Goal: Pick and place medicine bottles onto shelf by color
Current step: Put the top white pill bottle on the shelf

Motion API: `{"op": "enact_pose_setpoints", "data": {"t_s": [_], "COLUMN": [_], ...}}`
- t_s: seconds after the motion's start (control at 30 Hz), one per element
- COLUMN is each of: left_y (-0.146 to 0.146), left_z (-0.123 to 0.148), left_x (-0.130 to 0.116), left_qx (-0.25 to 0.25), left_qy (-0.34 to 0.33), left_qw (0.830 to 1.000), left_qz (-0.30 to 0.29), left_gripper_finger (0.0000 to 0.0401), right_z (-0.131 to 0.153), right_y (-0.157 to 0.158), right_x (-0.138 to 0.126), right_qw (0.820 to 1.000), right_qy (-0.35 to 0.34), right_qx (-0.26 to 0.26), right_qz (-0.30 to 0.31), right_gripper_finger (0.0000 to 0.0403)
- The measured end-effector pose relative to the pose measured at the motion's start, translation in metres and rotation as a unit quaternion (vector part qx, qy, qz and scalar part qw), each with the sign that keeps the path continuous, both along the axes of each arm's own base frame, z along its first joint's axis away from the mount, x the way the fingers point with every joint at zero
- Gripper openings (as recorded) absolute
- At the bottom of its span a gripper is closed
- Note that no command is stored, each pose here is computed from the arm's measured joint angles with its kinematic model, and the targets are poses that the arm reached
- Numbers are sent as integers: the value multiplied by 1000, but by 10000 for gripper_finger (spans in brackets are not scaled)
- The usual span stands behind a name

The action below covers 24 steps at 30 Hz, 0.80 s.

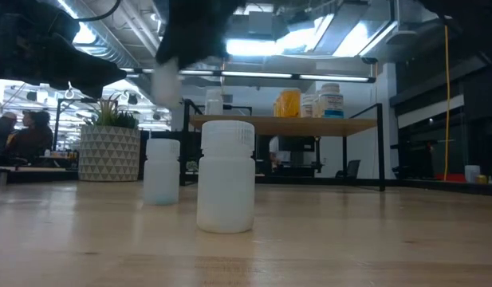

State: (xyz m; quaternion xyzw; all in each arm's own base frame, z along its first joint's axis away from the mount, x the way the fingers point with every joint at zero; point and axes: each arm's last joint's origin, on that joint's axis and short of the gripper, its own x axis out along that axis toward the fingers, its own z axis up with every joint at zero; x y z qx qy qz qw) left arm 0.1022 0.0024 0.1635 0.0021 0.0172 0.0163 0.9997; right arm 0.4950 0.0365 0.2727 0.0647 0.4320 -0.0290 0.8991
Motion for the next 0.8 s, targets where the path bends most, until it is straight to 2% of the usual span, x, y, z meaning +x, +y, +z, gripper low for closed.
{"op": "enact_pose_setpoints", "data": {"t_s": [0.17,0.33,0.43,0.6,0.8], "left_y": [0,0,0,0,0], "left_z": [0,0,0,0,0], "left_x": [0,0,0,0,0], "left_qx": [0,0,0,0,0], "left_qy": [0,0,0,0,0], "left_qw": [1000,1000,1000,1000,1000], "left_qz": [0,0,0,0,0], "left_gripper_finger": [121,121,121,121,121], "right_z": [54,92,112,133,128], "right_y": [8,-1,-12,-49,-120], "right_x": [-23,-64,-78,-88,-93], "right_qw": [996,989,981,971,967], "right_qy": [7,-10,-30,-59,-31], "right_qx": [-75,-123,-157,-185,-186], "right_qz": [-39,-87,-111,-139,-172], "right_gripper_finger": [134,134,134,134,134]}}
